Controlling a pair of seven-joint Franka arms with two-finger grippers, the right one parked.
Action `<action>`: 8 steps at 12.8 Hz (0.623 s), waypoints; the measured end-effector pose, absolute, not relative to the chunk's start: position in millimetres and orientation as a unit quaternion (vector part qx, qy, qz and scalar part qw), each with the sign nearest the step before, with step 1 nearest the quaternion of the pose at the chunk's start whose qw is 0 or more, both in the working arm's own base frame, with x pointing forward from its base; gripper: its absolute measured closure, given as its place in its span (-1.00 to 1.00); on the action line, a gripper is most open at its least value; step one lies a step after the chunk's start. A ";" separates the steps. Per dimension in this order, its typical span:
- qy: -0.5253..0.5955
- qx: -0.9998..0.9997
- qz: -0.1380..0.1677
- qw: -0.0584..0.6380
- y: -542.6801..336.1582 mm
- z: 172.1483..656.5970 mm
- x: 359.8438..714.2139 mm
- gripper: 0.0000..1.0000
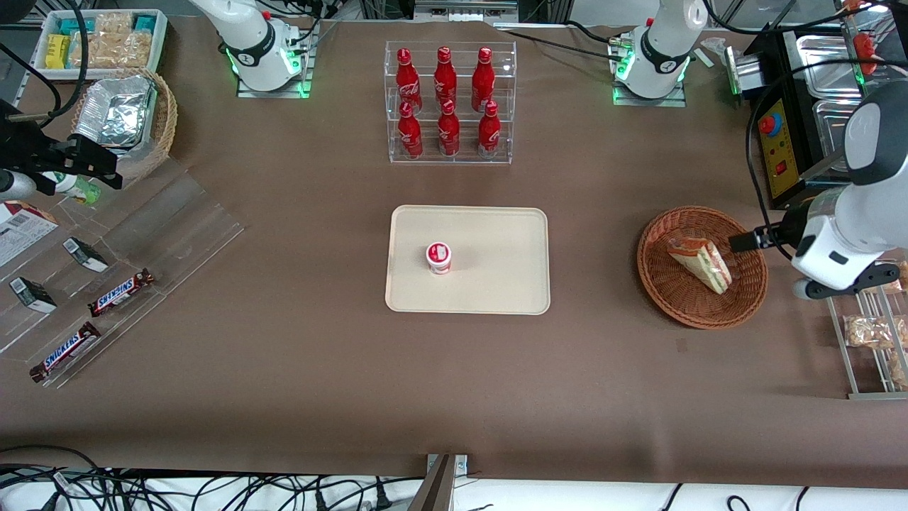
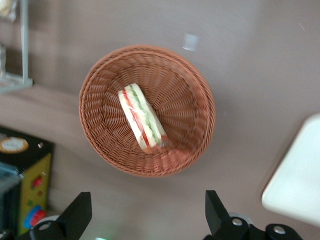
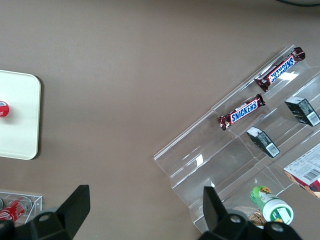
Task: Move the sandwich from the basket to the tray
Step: 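Move the left gripper over the wrapped sandwich in the wicker basket, then lower the left gripper and close it on the sandwich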
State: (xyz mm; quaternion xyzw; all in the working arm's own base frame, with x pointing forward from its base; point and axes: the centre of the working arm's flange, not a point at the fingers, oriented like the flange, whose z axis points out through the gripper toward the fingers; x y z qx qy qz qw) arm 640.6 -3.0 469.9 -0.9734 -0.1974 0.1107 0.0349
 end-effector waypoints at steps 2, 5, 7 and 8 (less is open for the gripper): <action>-0.271 -0.958 0.091 0.037 0.5 426.4 642.7 -1.00; -0.308 -0.947 0.081 0.037 0.0 355.7 625.0 -1.00; -0.317 -0.945 0.071 0.045 8.1 323.8 605.4 -1.00; -0.327 -0.941 0.065 0.059 13.8 314.2 596.2 -1.00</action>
